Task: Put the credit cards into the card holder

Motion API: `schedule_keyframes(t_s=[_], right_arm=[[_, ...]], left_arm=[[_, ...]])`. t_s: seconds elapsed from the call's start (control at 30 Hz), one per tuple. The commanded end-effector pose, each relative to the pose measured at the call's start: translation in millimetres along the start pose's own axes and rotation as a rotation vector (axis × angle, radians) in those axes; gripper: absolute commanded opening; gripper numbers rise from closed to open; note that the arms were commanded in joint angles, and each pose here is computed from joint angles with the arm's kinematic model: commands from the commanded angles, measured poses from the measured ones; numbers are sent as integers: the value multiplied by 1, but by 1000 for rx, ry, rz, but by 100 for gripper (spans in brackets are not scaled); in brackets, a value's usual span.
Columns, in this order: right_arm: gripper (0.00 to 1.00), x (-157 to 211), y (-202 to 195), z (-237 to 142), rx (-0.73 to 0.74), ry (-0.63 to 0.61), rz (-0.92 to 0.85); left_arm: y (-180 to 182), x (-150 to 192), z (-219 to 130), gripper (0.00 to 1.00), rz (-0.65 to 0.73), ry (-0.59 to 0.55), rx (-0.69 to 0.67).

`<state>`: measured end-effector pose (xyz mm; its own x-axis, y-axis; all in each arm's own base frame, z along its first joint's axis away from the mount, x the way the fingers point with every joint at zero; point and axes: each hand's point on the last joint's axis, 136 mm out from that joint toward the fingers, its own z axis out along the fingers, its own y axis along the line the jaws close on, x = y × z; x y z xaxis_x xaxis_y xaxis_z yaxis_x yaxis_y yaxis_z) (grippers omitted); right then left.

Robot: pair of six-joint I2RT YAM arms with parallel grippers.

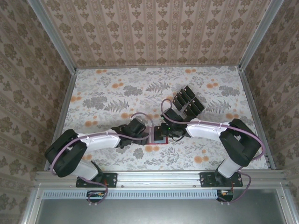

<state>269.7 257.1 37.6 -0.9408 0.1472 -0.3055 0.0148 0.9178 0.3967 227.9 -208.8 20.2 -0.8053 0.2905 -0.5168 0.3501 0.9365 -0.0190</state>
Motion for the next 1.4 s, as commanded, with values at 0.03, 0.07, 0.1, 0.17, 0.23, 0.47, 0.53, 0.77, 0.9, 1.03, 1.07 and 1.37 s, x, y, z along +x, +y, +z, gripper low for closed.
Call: schedule_keyframes(t_s=[0.03,0.07,0.1,0.17,0.23,0.47,0.53,0.77,0.9,1.03,1.07,1.37], right_arm=[[0,-7,12,-13,-84,-29,-20],[0,-8,16,-16,-102,-34,-22],[0,-11,20,-20,-125,-43,-24],[0,-14,26,-28,-163,-58,-25],[0,-18,32,-35,-202,-76,-18],[0,-23,45,-51,-288,-102,8],[0,-22,46,-51,-297,-103,10],[0,-18,40,-40,-288,-90,24],[0,-15,34,-37,-285,-94,42],[0,-14,27,-37,-285,-101,59],[0,-13,26,-37,-287,-101,64],[0,-11,24,-33,-329,-103,92]], left_arm=[[13,17,-2,100,5,30,-39],[12,15,-3,100,2,22,-36],[10,12,-5,100,3,12,-26],[8,6,-9,100,-3,-12,-13],[7,-2,-14,100,-8,-36,-3],[6,-18,-26,100,-15,-89,16],[6,-20,-26,100,-20,-100,21],[2,-29,-21,100,-14,-124,39],[-2,-27,-14,100,-2,-107,47],[-2,-16,-6,100,4,-74,47],[-1,-14,-4,100,4,-69,44],[13,0,1,100,0,-29,-24]])
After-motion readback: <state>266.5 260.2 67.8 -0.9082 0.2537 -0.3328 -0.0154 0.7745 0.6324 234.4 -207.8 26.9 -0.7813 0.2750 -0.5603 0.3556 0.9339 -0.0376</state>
